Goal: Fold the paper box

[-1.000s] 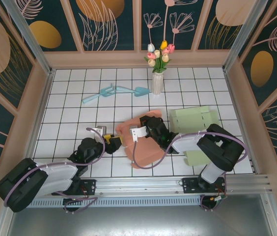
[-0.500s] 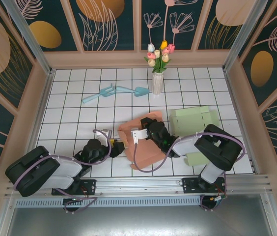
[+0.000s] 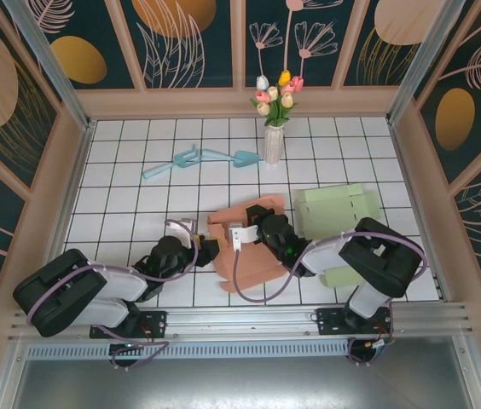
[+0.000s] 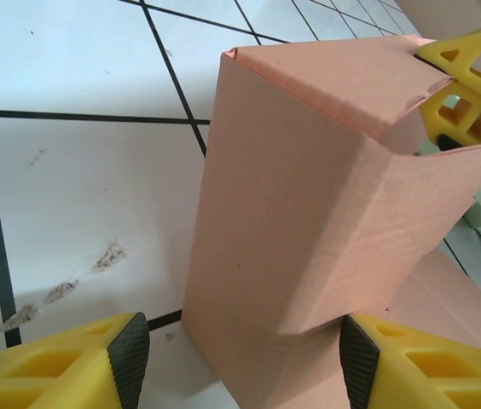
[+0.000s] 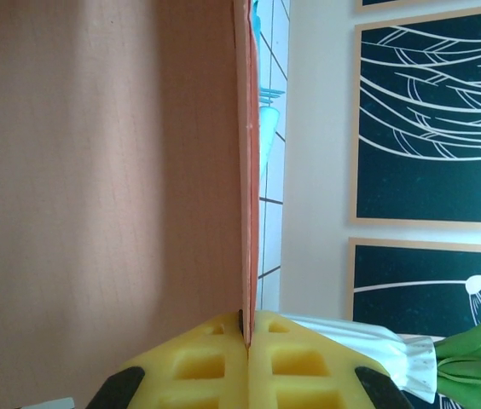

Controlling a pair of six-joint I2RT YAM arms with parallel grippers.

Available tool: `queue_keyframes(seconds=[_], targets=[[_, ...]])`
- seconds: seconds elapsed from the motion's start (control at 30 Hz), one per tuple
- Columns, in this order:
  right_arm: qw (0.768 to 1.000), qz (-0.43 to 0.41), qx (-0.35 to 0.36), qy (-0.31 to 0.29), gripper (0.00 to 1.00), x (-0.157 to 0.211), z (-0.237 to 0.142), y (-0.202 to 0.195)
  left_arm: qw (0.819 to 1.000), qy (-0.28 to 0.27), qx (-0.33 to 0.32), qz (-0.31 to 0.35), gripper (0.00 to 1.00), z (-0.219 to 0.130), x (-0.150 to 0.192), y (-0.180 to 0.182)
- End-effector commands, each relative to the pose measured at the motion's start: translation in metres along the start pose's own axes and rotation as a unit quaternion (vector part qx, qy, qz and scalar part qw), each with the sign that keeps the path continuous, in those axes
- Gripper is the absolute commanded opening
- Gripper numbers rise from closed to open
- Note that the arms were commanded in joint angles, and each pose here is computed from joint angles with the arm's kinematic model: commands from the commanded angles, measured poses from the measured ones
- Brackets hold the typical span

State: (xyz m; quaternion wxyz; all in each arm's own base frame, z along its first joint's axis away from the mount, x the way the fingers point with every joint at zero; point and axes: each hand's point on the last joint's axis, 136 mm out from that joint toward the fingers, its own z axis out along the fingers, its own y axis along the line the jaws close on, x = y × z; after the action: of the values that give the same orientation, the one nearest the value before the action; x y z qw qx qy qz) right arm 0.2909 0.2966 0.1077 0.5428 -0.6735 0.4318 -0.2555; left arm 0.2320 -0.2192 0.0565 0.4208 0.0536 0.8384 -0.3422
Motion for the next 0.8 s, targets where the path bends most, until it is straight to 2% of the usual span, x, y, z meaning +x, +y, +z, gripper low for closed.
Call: queue_keyframes(seconds=[0.0,0.13,0.3,0.47,0.77], targets=[[1.000,0.015,-0.019,-0.020,0.00,-0.009,-0.009,0.009,0.999,-0.026,-0.017,0.020,0.63,0.004,-0.017,-0.001],[0.999,0.020,-0.018,-0.022,0.00,-0.012,-0.009,0.006,0.999,-0.021,-0.009,0.033,0.62,0.010,-0.017,-0.010],[0.999,0.026,-0.025,-0.021,0.00,-0.012,-0.010,0.009,0.998,-0.023,-0.042,0.050,0.62,0.022,-0.017,-0.009],[0.999,0.030,-0.029,-0.021,0.00,-0.011,-0.012,0.012,0.993,-0.037,-0.087,0.065,0.55,0.026,-0.023,0.006],[0.998,0.046,-0.032,-0.017,0.00,-0.010,-0.012,0.017,0.988,-0.055,-0.123,0.075,0.47,0.035,-0.027,0.018]])
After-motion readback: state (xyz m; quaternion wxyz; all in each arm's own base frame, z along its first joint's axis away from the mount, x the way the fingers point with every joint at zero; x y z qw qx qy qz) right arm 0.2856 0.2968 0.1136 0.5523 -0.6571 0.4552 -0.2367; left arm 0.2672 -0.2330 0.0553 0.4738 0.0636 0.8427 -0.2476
